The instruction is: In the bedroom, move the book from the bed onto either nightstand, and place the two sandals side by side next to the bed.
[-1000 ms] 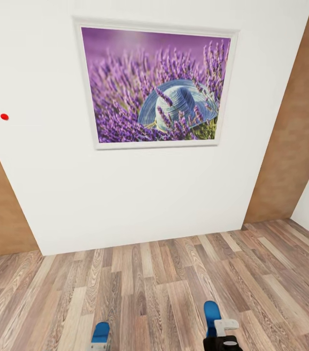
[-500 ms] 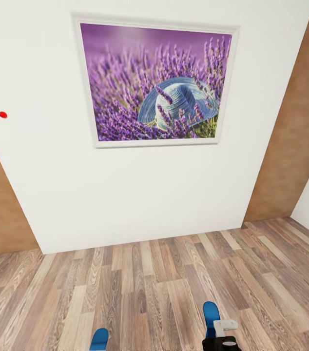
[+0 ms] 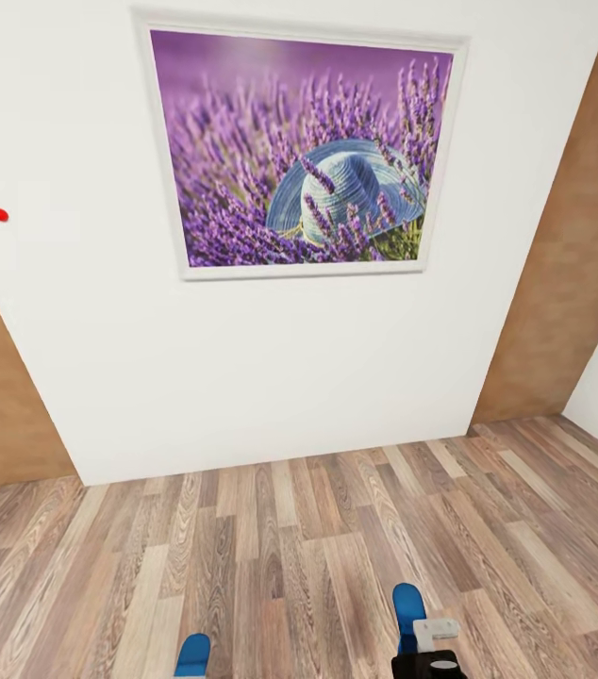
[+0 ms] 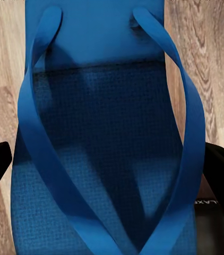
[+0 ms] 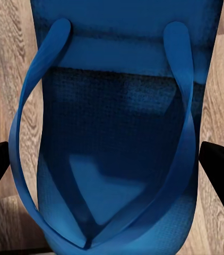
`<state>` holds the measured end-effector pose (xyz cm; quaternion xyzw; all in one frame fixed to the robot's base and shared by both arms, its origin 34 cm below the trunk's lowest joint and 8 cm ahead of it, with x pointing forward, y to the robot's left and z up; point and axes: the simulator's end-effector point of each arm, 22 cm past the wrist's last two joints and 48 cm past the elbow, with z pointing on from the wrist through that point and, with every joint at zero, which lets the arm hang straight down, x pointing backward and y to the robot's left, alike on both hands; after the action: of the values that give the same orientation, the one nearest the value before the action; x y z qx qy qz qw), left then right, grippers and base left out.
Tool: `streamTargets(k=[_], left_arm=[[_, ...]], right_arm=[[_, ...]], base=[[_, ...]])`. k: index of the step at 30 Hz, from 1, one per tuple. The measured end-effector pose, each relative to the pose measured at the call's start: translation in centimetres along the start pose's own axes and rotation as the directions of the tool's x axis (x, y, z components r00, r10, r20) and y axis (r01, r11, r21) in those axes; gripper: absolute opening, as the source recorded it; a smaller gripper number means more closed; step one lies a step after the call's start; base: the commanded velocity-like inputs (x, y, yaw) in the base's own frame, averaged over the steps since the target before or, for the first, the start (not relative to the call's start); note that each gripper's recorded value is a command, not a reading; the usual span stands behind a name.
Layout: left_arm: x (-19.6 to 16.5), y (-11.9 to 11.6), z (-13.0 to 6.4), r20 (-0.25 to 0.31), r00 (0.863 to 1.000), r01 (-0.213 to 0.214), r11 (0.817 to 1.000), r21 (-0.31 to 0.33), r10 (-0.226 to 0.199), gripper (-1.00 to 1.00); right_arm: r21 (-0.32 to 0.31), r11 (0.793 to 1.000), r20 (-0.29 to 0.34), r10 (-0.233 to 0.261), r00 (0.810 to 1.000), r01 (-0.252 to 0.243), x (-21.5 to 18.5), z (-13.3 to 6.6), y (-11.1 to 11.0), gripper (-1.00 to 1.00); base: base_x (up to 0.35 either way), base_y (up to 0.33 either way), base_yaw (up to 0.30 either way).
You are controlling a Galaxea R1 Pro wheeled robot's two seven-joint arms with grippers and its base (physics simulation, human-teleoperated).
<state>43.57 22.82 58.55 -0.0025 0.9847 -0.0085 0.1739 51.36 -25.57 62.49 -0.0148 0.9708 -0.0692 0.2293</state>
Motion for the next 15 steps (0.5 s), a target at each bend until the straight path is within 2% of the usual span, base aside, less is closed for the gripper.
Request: streamTargets(k=[15], left_arm=[[-0.2,0.0,-1.3,0.002,1.000,-0.001,1.000,-0.001,0.001,-1.00]], right_arm=[[-0.001,1.000,0.000,-0.001,1.000,0.001,-0.3,-1.2,-0.1,-1.00]], base=[[0.000,0.000,0.000]])
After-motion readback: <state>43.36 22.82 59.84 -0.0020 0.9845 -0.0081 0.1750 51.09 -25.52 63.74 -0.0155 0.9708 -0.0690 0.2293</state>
